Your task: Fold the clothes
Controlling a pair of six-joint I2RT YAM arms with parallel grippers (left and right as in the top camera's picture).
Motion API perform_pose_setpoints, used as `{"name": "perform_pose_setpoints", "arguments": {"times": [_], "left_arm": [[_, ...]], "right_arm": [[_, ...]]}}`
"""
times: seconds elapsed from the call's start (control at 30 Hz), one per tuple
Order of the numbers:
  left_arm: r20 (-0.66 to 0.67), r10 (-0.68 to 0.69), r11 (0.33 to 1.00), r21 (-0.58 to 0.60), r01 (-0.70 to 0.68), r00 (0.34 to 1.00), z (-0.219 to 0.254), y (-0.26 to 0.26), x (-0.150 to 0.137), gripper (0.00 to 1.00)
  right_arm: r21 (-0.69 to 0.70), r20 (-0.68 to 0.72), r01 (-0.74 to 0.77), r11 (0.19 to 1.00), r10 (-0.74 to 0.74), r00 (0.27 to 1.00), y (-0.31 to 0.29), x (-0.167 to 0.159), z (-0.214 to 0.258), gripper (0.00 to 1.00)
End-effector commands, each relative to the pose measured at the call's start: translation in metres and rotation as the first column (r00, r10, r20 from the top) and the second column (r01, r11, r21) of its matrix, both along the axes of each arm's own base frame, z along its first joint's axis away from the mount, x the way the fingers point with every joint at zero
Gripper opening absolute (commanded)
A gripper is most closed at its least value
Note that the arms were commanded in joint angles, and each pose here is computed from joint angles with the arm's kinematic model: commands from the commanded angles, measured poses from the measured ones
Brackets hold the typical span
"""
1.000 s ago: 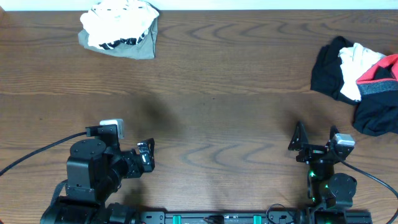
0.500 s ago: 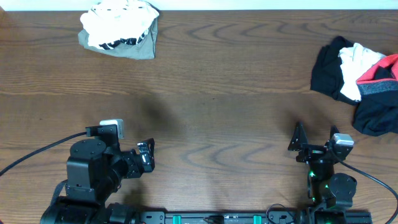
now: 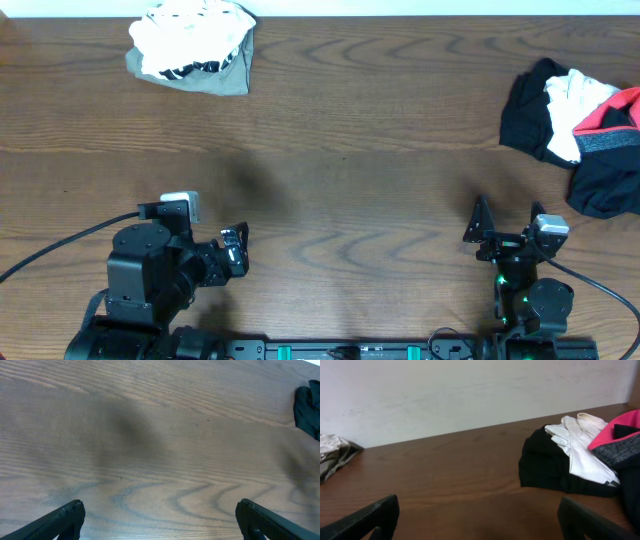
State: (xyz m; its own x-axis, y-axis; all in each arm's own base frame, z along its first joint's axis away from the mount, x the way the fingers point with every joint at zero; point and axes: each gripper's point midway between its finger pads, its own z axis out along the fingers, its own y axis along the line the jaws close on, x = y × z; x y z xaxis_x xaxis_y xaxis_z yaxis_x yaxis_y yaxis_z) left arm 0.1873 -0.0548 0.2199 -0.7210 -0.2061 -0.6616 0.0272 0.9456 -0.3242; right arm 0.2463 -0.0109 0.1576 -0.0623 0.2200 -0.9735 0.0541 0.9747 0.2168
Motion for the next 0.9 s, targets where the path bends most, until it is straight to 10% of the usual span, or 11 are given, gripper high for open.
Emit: {"name": "perform_pose_setpoints", "arguments": {"times": [0.0, 0.33, 0.87], "left_arm": [[0.001, -0.007, 1.0, -0.01, 0.007, 1.0, 0.001, -0.002, -0.001, 0.98], [0.034, -0.01, 1.0, -0.026, 0.011, 0.999, -0.006, -0.004, 0.002, 0.98], [0.631, 0.03, 0.993, -0.107, 0.049, 0.775, -0.032, -0.008, 0.063, 0.98]], "right_arm": [[-0.016, -0.001, -0.009, 1.0, 0.009, 1.0, 0.001, 0.0, -0.001, 0.99], [-0.016, -0.001, -0.009, 1.0, 0.009, 1.0, 0.001, 0.0, -0.001, 0.99], [-0.016, -0.001, -0.009, 1.0, 0.009, 1.0, 0.001, 0.0, -0.001, 0.99]]}}
